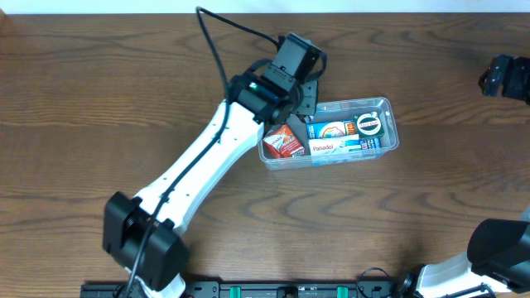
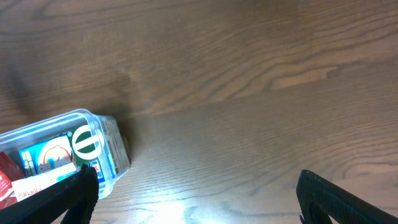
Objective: Pack container
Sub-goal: 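Lift the bottle and carry it over the container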
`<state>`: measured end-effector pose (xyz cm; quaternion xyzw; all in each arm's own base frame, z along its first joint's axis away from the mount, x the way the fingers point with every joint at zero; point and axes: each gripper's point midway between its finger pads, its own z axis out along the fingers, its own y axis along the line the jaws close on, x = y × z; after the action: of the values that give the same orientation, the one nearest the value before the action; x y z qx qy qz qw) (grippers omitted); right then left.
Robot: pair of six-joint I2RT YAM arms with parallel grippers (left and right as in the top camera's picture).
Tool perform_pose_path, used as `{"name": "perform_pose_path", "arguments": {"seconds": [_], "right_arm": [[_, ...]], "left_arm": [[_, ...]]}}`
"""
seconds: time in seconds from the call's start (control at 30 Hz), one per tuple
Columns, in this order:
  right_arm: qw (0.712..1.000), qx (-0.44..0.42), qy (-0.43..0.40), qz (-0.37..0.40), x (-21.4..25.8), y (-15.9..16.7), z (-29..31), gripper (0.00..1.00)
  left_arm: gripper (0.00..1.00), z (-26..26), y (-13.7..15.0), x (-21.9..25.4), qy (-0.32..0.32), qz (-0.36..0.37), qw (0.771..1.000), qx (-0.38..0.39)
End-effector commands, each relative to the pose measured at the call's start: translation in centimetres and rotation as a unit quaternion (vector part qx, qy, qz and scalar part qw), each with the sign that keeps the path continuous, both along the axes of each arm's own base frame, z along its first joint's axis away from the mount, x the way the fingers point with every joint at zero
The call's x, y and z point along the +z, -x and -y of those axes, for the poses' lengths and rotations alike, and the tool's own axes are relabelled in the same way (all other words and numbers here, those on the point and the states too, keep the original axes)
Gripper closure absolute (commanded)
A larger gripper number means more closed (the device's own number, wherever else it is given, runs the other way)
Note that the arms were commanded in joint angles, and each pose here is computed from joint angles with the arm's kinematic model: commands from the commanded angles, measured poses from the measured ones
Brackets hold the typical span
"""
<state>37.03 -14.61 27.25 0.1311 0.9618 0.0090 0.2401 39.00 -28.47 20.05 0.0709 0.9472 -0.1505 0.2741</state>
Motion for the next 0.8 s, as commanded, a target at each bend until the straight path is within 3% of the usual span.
{"name": "perform_pose_path", "arguments": {"seconds": [0.0, 0.77], "right_arm": [[1.0, -0.002, 0.003, 0.009, 0.7, 0.0, 0.1, 0.01], [1.0, -0.002, 0.003, 0.009, 0.7, 0.0, 0.1, 0.01]], "left_arm": [[0.79, 0.0, -0.8, -1.1, -0.006, -0.004, 1.0, 0.024], [0.8, 1.6, -2.1, -8.3, -0.08, -0.011, 0.996, 0.043]]}}
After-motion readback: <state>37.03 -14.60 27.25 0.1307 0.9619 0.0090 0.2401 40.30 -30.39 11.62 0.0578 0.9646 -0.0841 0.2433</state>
